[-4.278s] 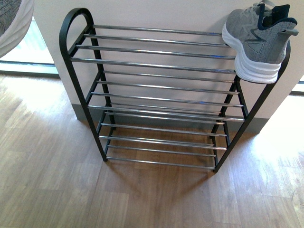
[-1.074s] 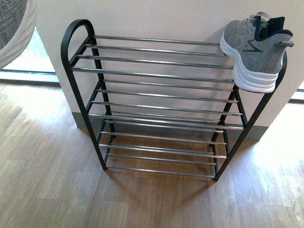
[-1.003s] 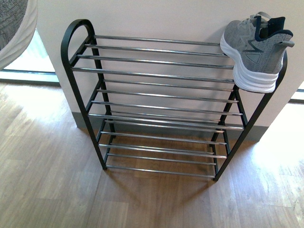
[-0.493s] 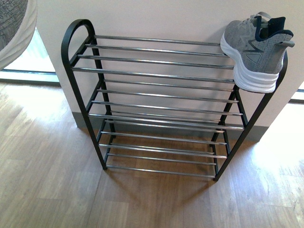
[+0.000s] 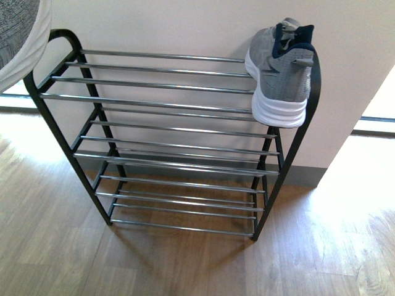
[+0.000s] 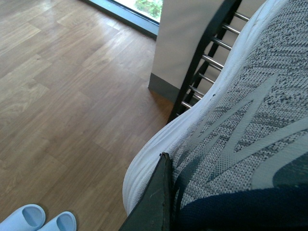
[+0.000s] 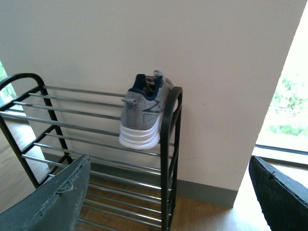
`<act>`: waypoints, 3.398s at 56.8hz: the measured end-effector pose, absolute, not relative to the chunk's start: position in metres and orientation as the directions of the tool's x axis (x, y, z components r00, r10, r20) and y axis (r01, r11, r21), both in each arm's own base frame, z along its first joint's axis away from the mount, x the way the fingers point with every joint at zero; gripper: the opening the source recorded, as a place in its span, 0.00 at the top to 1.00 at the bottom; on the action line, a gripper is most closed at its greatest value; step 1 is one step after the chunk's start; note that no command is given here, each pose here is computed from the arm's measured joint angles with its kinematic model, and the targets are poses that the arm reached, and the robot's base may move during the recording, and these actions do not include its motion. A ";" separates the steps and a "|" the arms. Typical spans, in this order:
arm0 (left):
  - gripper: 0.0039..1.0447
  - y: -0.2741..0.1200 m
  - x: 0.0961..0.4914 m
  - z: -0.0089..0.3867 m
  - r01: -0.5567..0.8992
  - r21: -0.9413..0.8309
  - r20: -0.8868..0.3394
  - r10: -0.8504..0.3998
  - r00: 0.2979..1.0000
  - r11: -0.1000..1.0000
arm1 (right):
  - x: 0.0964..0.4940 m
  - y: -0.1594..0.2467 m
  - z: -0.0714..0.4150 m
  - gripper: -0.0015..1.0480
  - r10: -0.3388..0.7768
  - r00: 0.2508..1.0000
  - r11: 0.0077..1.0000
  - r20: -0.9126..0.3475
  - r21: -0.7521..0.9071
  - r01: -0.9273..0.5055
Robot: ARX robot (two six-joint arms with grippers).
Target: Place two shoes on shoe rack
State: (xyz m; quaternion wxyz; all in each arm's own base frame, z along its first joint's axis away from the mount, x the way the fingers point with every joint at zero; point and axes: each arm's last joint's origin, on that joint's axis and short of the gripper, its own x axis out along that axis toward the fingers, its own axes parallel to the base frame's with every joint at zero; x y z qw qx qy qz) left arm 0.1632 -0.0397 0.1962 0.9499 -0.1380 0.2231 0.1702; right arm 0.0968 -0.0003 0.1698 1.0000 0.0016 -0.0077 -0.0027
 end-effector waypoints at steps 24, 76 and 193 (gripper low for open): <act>0.99 -0.040 0.163 0.196 -0.386 -0.184 -0.469 0.264 0.843 0.904 | 0.097 0.000 0.170 0.09 -0.004 1.000 1.000 0.015 0.003 0.004; 0.99 -0.041 0.164 0.196 -0.384 -0.168 -0.444 0.278 0.852 0.908 | 0.097 0.000 0.170 0.09 -0.005 1.000 1.000 0.014 0.003 0.005; 0.99 -0.234 0.400 0.173 -0.516 -0.419 -0.790 -0.021 0.612 0.748 | 0.097 0.000 0.170 0.09 -0.002 1.000 1.000 0.014 0.003 0.002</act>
